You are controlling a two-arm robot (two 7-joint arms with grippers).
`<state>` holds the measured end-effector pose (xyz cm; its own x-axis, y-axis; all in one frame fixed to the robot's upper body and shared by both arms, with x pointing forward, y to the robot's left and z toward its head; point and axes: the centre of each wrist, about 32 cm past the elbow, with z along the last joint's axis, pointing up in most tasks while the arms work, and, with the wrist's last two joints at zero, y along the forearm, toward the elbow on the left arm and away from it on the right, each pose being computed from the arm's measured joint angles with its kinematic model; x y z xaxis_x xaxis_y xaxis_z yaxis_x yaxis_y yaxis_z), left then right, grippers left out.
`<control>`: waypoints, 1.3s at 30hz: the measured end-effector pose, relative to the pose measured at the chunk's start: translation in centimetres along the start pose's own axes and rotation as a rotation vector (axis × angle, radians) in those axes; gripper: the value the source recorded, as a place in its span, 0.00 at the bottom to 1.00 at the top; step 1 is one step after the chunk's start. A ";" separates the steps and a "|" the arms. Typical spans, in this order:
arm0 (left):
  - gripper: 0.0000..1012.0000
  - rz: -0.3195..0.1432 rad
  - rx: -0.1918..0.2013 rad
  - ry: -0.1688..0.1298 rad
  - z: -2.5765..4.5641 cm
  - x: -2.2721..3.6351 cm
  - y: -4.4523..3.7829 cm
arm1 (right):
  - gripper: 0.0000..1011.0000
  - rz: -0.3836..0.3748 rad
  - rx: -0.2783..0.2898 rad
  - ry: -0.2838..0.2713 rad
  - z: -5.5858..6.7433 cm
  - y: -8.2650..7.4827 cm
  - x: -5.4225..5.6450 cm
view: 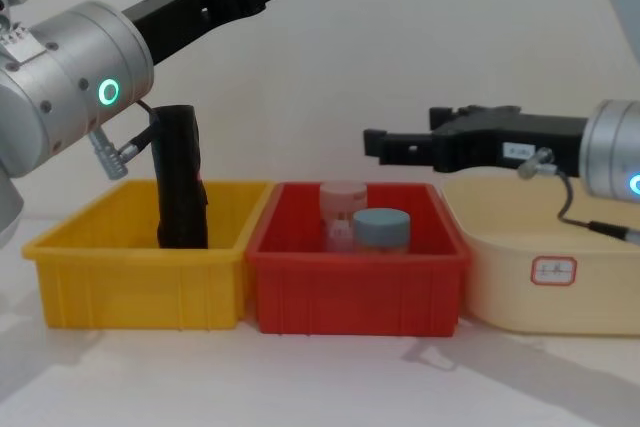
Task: Pick up the garbage bag with the one hand and transfer it to the other hand.
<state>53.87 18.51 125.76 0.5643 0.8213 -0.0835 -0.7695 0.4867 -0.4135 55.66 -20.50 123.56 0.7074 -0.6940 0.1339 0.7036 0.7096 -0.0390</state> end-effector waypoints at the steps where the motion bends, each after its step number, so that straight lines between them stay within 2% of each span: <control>1: 0.99 0.000 0.000 0.000 0.00 0.00 0.01 | 0.99 0.006 -0.003 0.002 0.0 0.1 0.0; 8: 0.99 0.000 0.000 0.000 -0.01 0.03 0.04 | 0.99 0.048 -0.021 0.019 -0.3 1.2 0.2; 18: 0.99 0.000 0.000 0.000 -0.03 0.06 0.08 | 0.99 0.078 -0.045 0.036 -0.5 2.3 1.5; 28: 0.99 0.001 0.000 0.001 -0.04 0.06 0.10 | 0.99 0.089 -0.080 0.029 -0.8 2.9 2.8; 39: 0.99 0.001 0.000 0.001 -0.04 0.06 0.10 | 0.99 0.082 -0.110 0.002 -1.2 3.2 3.7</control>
<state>53.84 18.59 125.68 0.5641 0.8214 -0.0843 -0.7700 0.4864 -0.4130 60.62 -20.91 122.76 0.7630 -0.6345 0.1238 0.6464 0.7464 -0.1581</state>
